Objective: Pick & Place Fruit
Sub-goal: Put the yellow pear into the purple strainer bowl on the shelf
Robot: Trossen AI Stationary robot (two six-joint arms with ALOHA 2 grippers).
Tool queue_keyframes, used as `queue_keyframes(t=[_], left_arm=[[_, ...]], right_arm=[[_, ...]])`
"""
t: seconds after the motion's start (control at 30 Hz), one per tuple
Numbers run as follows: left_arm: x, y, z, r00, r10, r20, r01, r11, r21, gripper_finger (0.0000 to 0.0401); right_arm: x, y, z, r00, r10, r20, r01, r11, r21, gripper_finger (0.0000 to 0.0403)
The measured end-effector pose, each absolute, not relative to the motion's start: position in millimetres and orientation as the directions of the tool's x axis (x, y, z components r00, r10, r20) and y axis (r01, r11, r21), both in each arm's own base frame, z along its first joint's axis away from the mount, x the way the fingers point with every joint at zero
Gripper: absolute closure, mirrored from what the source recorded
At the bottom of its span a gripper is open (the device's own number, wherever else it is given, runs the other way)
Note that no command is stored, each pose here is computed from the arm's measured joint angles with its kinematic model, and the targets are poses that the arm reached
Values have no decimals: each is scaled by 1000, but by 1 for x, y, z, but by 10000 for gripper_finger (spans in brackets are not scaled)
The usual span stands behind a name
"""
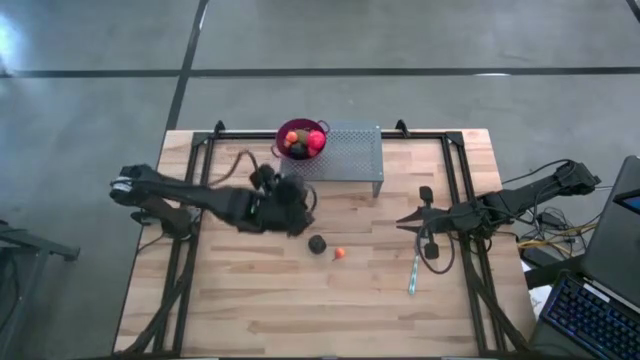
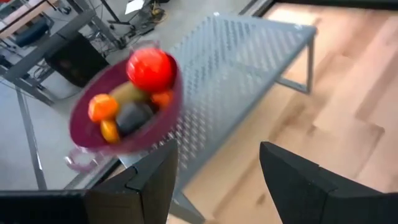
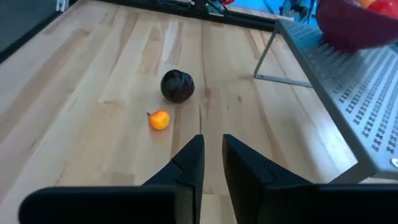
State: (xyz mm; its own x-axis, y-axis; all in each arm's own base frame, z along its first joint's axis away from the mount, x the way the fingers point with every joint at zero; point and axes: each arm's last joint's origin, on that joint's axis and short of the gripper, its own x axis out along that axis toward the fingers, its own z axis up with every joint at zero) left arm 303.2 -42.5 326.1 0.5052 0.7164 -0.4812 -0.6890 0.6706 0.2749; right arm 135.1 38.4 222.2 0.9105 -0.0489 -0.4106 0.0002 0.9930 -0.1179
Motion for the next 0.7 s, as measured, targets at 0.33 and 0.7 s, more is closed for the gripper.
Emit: queue_keyframes(t=[0.33,0.7], left_arm=[[281,-84,255,524,739,-424,-723,649,237,168],[272,-90,237,556,718,-420,-666,686,292,176]], right_arm=[[148,43,253,996,-15,-90,15,1000,-8,313],[182,56,269,996,-16,86,15,1000,4,287]])
